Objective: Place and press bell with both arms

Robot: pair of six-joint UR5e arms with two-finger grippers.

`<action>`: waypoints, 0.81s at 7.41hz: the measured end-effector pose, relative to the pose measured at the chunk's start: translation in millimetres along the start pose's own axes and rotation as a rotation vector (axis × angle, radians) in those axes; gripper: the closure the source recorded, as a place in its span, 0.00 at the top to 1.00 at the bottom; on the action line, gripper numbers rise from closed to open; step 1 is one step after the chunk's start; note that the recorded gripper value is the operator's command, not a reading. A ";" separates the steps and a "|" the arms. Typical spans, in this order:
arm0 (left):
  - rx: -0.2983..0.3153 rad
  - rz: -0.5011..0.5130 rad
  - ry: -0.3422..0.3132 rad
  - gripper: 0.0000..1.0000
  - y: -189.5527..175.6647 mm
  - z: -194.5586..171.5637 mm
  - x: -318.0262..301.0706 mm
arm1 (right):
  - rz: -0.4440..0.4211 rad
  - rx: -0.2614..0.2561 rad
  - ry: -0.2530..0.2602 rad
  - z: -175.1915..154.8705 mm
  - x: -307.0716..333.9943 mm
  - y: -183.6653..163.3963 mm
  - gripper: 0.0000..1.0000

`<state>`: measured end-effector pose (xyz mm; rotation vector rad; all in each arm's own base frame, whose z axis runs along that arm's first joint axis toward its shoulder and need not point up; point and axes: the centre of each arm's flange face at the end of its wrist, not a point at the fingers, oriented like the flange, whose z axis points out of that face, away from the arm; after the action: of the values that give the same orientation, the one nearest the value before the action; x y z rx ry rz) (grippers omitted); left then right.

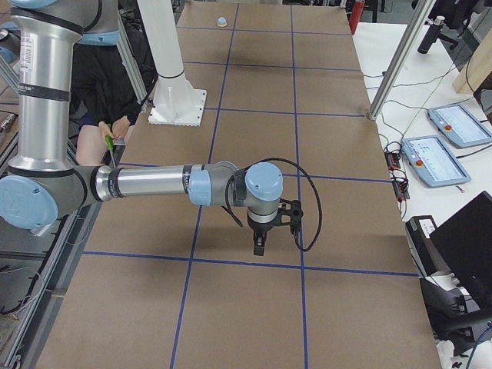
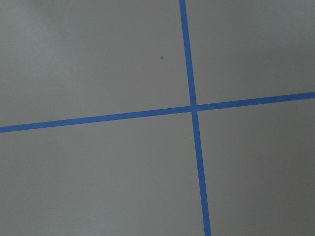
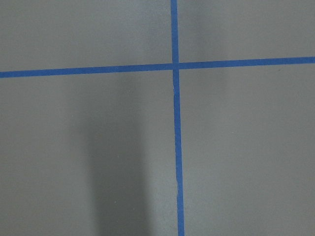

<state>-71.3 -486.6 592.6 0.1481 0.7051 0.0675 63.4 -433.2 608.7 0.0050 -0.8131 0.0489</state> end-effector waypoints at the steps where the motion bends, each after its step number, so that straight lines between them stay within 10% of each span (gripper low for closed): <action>1: 0.003 0.004 -0.032 1.00 -3.2 -25.2 19.0 | -0.004 0.004 -0.002 -1.9 -2.2 0.2 1.00; 6: -0.011 -0.108 -0.251 1.00 15.5 -91.9 175.4 | -0.009 0.009 -0.005 -4.7 -5.6 -0.3 1.00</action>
<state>2.0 -441.3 413.7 0.1055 0.4612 -0.0506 63.0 -433.7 601.4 0.0176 -0.8176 0.0438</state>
